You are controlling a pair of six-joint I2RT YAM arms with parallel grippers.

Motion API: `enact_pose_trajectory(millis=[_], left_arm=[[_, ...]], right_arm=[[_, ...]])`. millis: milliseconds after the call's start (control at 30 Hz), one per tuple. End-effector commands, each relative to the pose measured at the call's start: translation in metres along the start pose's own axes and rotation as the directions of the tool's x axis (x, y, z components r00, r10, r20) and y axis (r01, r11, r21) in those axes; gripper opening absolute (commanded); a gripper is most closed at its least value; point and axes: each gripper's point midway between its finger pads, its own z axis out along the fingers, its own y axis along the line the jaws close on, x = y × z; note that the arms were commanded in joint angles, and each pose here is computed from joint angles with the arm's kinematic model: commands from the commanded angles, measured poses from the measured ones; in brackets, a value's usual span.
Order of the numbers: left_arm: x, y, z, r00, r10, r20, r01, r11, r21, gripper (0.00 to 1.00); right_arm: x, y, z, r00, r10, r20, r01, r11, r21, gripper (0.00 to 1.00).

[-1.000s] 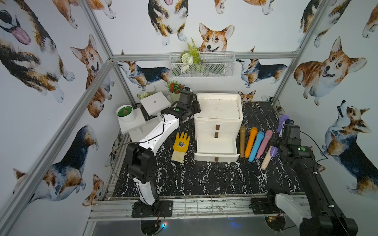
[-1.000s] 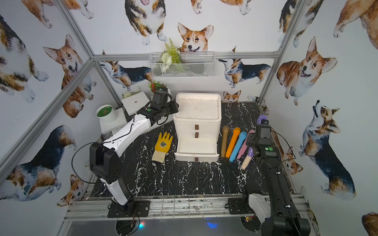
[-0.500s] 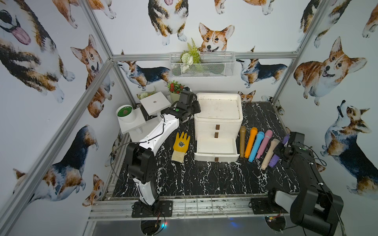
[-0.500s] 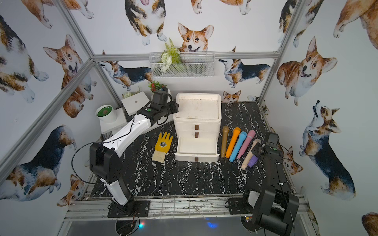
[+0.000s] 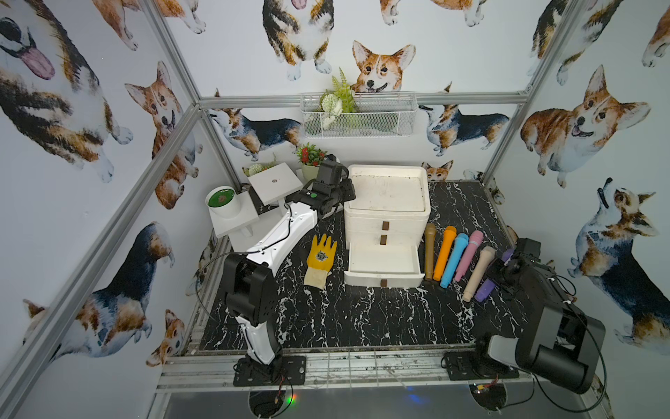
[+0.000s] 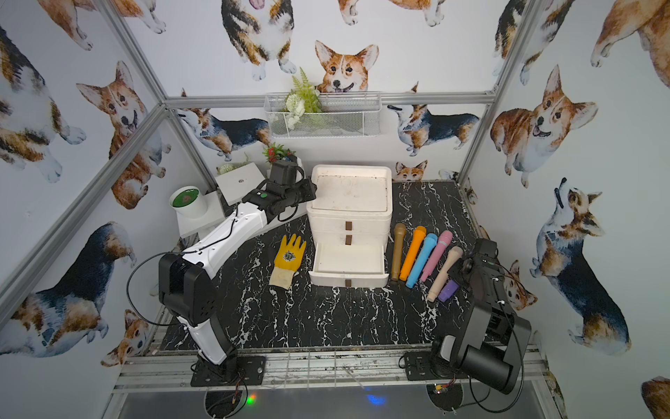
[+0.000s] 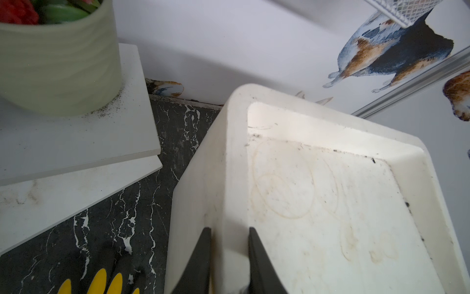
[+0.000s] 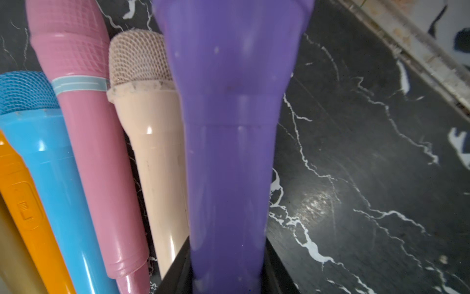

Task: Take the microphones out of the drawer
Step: Place the microphone at the center of the board.

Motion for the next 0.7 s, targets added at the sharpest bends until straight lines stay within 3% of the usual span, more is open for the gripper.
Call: enact_pose_trajectory(millis=[0,467,667], left_arm=[[0.066,0.039,0.002,0.965,-0.076,-0.251,0.040,0.988,-0.147,0.17],[0.063,0.040,0.003,0.965,-0.073,-0.250,0.035,0.988,-0.152,0.17],[0.062,0.042,0.003,0.965,-0.076,-0.251,0.038,0.987,-0.154,0.17]], right_arm=[[-0.005,0.004,0.008,1.000,0.017,-0.003,-0.017,1.000,-0.025,0.00],[0.008,0.003,0.040,0.989,0.049,-0.140,-0.054,0.998,-0.033,0.01],[0.009,0.006,0.041,0.987,0.051,-0.155,-0.060,0.997,-0.050,0.29]])
